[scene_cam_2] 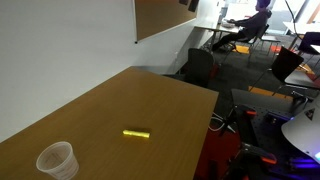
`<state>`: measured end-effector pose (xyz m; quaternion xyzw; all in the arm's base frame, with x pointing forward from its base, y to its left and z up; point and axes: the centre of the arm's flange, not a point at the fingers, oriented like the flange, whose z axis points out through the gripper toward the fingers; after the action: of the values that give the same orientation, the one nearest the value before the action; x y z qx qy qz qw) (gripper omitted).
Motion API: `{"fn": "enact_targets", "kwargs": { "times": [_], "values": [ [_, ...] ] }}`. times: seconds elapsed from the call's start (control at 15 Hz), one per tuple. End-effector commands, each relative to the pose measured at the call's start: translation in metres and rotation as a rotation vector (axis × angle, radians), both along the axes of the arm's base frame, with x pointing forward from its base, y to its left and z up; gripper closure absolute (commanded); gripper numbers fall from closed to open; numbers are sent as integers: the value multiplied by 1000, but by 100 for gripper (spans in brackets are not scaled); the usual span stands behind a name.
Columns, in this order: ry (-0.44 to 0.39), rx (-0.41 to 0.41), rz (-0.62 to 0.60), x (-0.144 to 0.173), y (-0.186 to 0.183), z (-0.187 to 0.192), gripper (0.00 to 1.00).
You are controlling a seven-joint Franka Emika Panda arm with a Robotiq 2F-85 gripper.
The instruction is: Move the cup closer to the marker
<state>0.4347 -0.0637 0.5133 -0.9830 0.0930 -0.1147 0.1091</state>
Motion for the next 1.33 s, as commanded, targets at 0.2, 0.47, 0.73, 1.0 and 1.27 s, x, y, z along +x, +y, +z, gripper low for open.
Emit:
{"fn": "enact_targets", "kwargs": {
  "times": [0.2,0.47,0.73,1.0,1.27],
  "values": [
    [17,55,15,67,44,-33,0],
    [20,40,4,104,67,-62,0],
    [-18,-8,-37,139,90,-96,0],
    [6,0,-40,162,115,-126,0],
    [37,18,-31,178,138,-151,0]
  ]
}}
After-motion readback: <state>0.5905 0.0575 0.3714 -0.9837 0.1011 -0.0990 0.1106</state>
